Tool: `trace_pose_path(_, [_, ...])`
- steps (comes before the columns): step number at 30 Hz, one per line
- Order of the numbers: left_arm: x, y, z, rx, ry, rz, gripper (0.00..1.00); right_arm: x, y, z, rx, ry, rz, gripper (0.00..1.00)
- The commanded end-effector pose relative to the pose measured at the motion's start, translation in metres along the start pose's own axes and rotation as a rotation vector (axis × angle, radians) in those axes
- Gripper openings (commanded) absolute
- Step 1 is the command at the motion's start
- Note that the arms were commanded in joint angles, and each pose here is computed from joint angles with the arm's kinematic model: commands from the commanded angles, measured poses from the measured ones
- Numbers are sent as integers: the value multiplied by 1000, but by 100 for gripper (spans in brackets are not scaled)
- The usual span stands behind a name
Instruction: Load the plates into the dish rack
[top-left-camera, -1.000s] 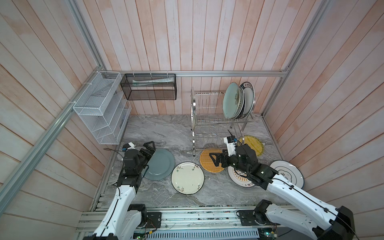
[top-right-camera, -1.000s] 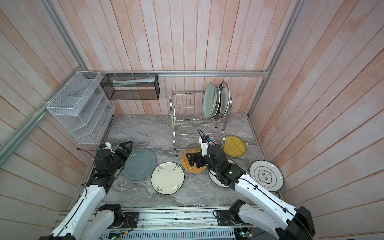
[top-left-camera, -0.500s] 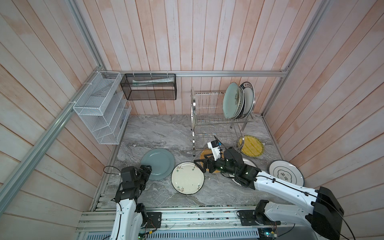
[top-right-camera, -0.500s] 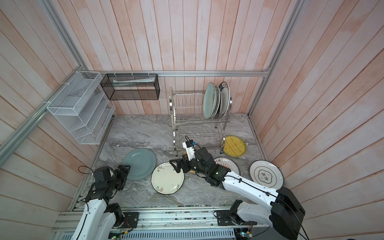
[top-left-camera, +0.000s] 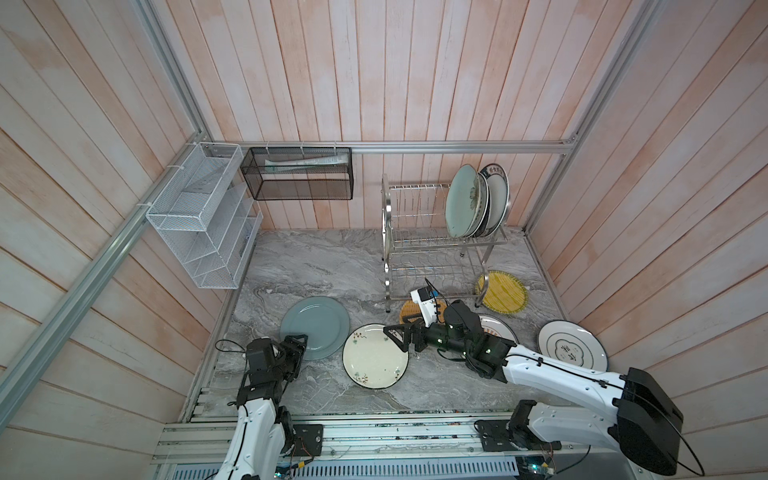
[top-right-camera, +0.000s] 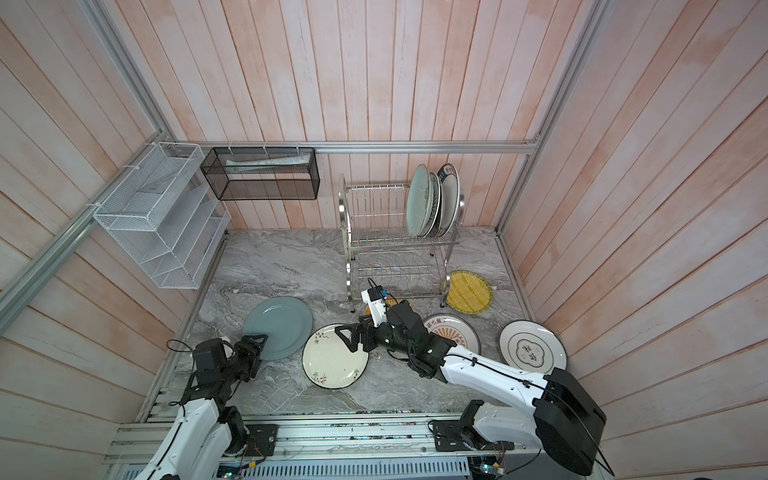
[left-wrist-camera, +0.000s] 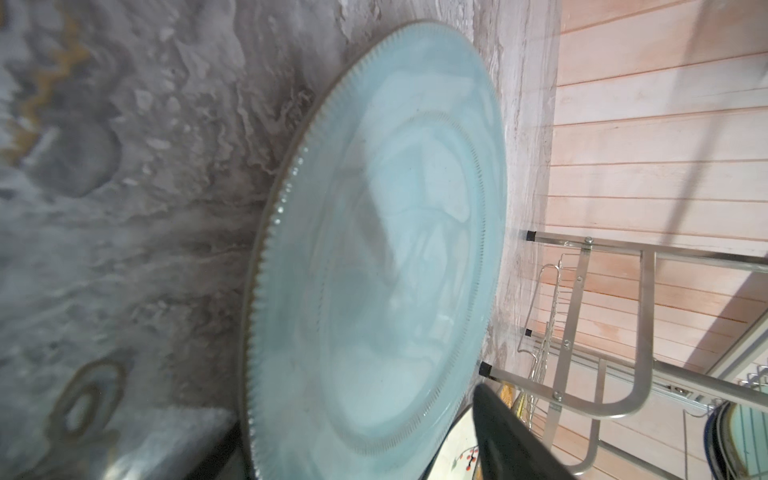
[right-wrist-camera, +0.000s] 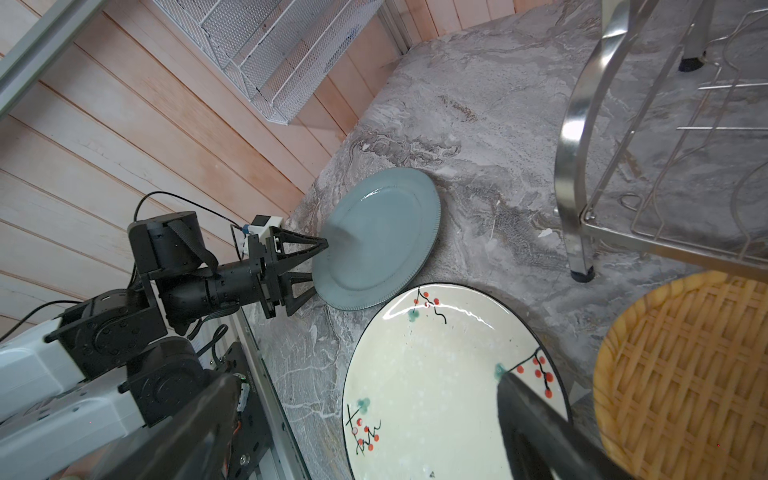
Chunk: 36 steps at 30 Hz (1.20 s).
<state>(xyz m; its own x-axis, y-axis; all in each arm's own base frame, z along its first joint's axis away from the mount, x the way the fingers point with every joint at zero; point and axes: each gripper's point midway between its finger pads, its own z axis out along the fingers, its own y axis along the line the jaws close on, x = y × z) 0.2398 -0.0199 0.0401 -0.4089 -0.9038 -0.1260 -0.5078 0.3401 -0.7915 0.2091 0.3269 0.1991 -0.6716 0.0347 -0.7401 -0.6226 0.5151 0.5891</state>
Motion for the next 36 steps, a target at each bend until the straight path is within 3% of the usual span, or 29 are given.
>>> trace_pose_path(1, [16, 39, 5, -100, 40, -75, 72, 0, 5, -4, -21, -11, 3, 98])
trace_pose_path(19, [26, 17, 12, 73, 79, -139, 66, 5, 2, -6, -20, -8, 18, 98])
trace_pose_path(36, [37, 29, 25, 18, 64, -217, 58, 9, -1, -7, -12, -1, 31, 98])
